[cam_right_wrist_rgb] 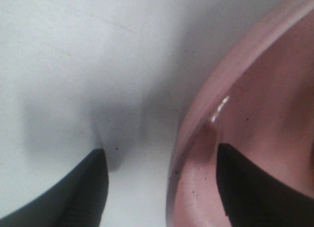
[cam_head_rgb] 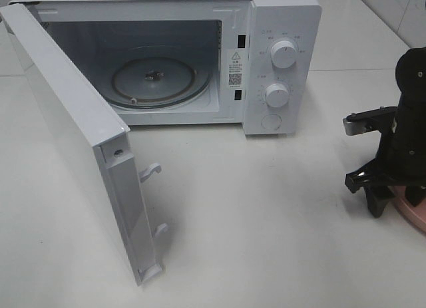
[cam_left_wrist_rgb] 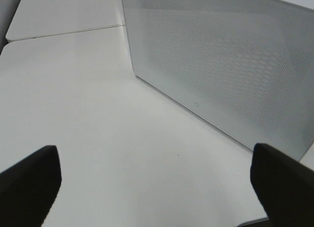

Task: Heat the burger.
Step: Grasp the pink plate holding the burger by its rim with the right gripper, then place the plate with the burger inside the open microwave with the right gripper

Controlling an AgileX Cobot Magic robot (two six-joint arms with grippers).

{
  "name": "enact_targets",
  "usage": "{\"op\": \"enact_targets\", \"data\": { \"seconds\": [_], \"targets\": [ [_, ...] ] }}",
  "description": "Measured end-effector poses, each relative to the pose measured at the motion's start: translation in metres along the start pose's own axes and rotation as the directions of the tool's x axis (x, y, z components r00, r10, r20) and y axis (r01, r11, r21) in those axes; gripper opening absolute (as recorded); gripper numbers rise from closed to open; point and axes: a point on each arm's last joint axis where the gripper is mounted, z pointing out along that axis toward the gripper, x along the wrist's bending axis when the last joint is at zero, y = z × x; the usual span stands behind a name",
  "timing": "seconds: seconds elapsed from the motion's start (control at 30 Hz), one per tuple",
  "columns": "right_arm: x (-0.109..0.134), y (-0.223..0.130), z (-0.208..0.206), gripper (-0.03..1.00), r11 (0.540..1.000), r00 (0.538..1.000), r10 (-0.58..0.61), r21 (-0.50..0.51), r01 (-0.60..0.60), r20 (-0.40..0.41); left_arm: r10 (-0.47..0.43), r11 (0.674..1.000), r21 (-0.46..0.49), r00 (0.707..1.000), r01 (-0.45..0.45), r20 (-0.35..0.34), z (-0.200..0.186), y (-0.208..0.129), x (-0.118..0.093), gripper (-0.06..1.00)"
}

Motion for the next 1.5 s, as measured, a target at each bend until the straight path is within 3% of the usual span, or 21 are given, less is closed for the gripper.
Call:
{"op": "enact_targets", "data": {
  "seconds": [0.03,0.1,0.2,0.23,0.27,0.3,0.33,0.37,1.1,1.5],
  "targets": [
    [0.0,0.0,0.0,0.62,1.0,1.0,0.0,0.0,0.0,0.0,0.0,1.0,0.0,1.0,0.0,0.0,0.0,0.0,0.0,0.97],
    [0.0,0.0,0.0,0.42,1.0,1.0,0.003,0.0,-0.003,0.0,0.0,1.0,0.0,1.0,0.0,0.0,0.0,0.0,0.0,0.97],
    [0.0,0.0,0.0,0.36,1.0,1.0,0.003,0.0,-0.003,0.0,0.0,1.0,0.0,1.0,0.0,0.0,0.0,0.0,0.0,0.97],
    [0.0,0.0,0.0,0.25,1.0,1.0,0.001,0.0,-0.001,0.001,0.0,1.0,0.0,1.0,0.0,0.0,0.0,0.0,0.0,0.97],
    [-0.001,0.0,0.0,0.19,1.0,1.0,-0.003,0.0,0.003,0.006,0.0,1.0,0.0,1.0,0.0,0.0,0.0,0.0,0.0,0.97],
    [-0.001,0.0,0.0,0.19,1.0,1.0,-0.003,0.0,0.003,0.006,0.0,1.0,0.0,1.0,0.0,0.0,0.0,0.0,0.0,0.97],
    [-0.002,0.0,0.0,0.08,1.0,1.0,-0.004,0.0,0.004,0.01,0.0,1.0,0.0,1.0,0.0,0.0,0.0,0.0,0.0,0.97],
    [-0.002,0.0,0.0,0.04,1.0,1.0,0.011,0.003,-0.011,0.01,0.0,1.0,0.0,1.0,0.0,0.0,0.0,0.0,0.0,0.97],
    [-0.004,-0.006,-0.002,0.02,0.998,0.999,0.014,0.056,-0.016,0.038,0.0,1.0,0.0,1.0,0.0,0.0,0.0,0.0,0.0,0.97],
    [0.008,-0.009,-0.03,0.03,1.0,0.991,-0.005,0.028,0.002,0.137,0.0,1.0,0.0,1.0,0.0,0.0,0.0,0.0,0.0,0.97]
  ]
}}
